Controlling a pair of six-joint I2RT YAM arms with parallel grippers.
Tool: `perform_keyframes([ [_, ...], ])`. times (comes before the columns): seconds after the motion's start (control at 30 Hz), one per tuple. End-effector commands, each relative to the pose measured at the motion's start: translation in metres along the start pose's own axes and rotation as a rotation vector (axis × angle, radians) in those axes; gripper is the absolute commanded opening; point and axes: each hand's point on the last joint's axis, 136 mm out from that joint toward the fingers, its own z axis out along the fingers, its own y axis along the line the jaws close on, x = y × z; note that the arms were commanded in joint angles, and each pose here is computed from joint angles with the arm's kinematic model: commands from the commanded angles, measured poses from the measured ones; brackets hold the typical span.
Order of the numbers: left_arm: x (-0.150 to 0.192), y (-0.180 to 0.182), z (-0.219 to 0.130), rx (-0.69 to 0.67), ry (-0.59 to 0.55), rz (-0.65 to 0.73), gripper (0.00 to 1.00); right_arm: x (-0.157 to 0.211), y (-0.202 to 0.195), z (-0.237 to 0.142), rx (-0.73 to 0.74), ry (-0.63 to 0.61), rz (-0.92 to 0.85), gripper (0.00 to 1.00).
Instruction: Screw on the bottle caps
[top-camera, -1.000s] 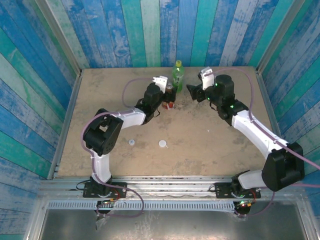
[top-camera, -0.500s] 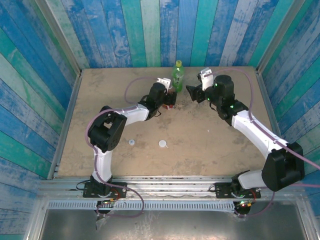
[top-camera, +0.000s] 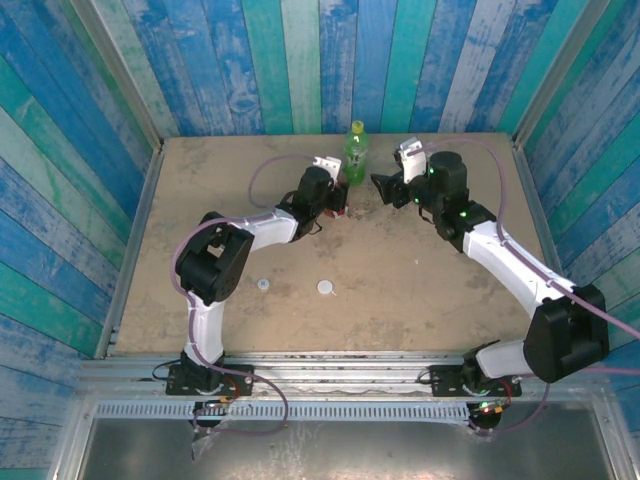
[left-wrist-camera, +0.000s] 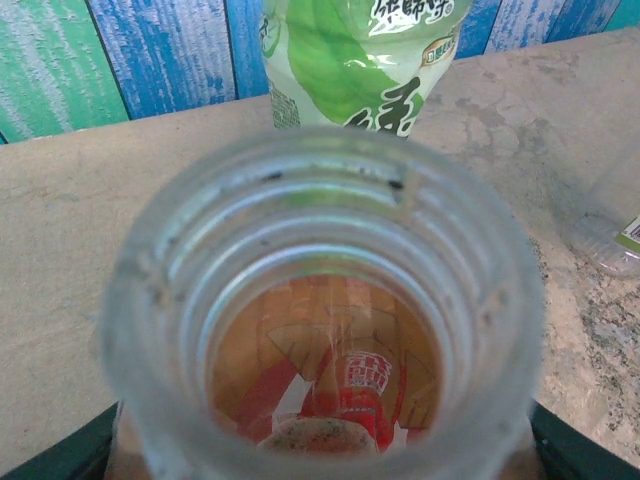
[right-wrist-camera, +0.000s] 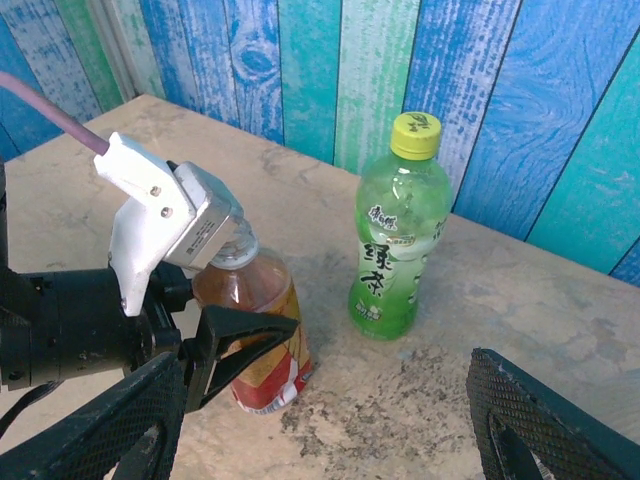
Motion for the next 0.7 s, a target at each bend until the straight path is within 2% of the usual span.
perform_keyframes([
  [0.0,0.0,0.006,-0.007,-0.029,-0.004,0.013,0.58,0.001,0.003,-0.005,-0.014,0.005,0.004,0.76],
  [0.07,-0.003,0.008,-0.012,-0.042,-0.008,0.02,0.58,0.004,0.004,-0.005,-0.023,0.014,0.006,0.76],
  [0.13,-0.005,0.011,-0.017,-0.055,-0.008,0.027,0.53,0.006,0.007,-0.004,-0.041,0.026,0.001,0.76],
  [0.4,-0.025,0.03,-0.048,-0.103,-0.041,0.035,0.55,0.02,0.043,-0.001,-0.174,0.06,-0.058,0.76],
  [0.53,-0.036,0.054,-0.064,-0.144,-0.049,0.032,0.55,0.039,0.082,0.004,-0.301,0.094,-0.137,0.77],
  [0.67,-0.033,0.081,-0.078,-0.193,-0.037,0.012,0.56,0.066,0.14,0.008,-0.445,0.14,-0.256,0.78],
])
